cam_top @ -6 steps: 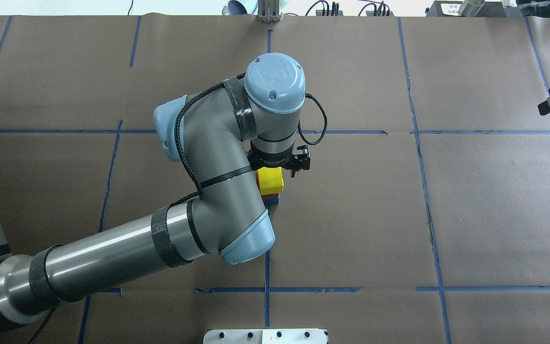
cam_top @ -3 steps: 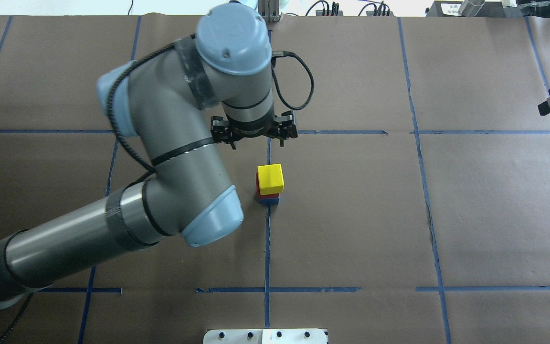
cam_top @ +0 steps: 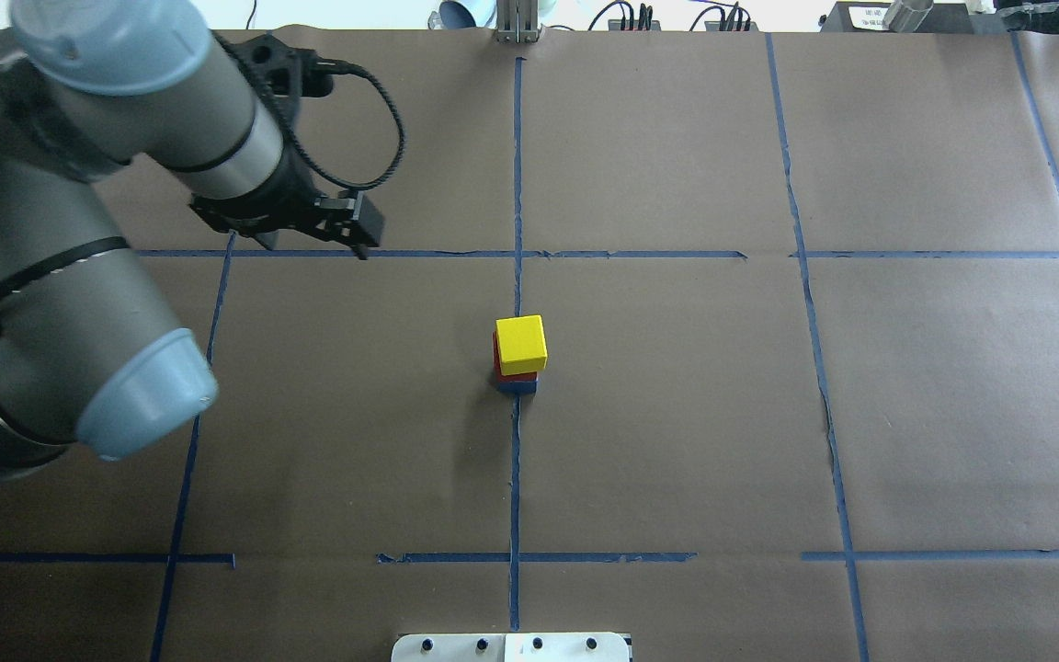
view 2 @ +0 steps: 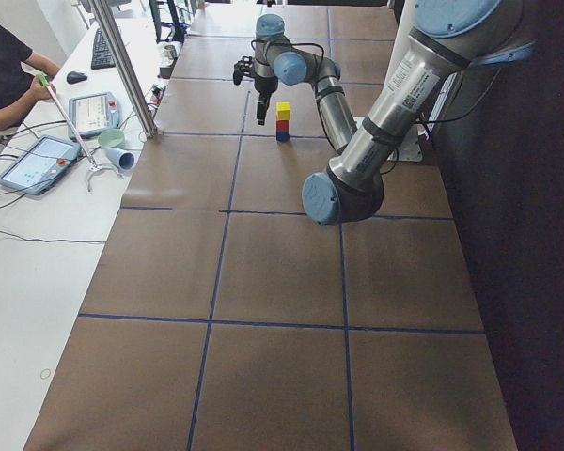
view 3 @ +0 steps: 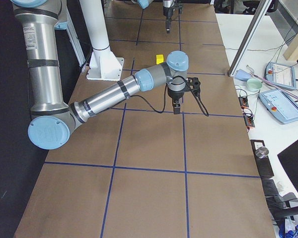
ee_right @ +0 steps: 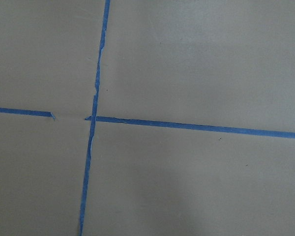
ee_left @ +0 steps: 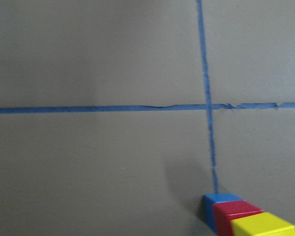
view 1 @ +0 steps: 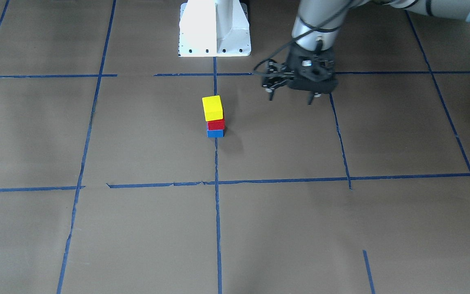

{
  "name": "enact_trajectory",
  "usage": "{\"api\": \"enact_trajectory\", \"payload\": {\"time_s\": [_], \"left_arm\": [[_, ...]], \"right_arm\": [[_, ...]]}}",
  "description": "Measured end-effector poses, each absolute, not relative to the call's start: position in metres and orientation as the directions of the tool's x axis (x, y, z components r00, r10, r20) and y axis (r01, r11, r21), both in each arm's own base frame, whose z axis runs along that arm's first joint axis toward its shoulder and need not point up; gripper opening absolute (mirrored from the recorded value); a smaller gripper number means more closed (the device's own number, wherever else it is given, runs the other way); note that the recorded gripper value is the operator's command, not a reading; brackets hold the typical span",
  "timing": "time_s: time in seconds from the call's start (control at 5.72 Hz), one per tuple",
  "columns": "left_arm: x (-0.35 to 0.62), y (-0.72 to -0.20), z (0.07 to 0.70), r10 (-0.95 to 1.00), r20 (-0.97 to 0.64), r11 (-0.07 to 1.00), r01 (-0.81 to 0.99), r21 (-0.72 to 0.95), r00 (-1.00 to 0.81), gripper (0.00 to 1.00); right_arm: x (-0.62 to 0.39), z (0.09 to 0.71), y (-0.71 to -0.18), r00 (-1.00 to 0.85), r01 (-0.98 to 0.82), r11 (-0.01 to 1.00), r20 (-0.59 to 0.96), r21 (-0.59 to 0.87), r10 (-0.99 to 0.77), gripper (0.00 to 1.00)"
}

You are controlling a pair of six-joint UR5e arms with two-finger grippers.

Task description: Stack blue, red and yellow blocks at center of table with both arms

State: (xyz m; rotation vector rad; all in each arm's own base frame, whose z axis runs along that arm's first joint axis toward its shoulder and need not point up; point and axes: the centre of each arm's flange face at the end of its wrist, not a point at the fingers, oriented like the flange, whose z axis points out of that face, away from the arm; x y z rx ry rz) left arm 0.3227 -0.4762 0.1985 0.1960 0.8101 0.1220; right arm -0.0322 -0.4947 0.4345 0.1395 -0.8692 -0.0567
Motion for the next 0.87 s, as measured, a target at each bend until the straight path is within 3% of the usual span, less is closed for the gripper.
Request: {"api": "enact_trajectory", "payload": {"time_s": [0.52, 0.87], "left_arm": [[0.12, -0.489, 0.375, 0.372, -0.585, 0.925, -0.235, 0.299, 0.721, 1.0], [0.003, -0.483, 0.495, 0.383, -0.594, 0.924, -0.284, 0.257, 0.707, 1.0]], "right_arm": [[0.027, 0.516, -0.465, 0.668, 0.064, 0.982, 0.724, 0.177, -0.174, 1.0], [0.035, 0.541, -0.446, 0.67, 0.077, 0.985, 0.723, 0.157, -0.168, 1.0]]}}
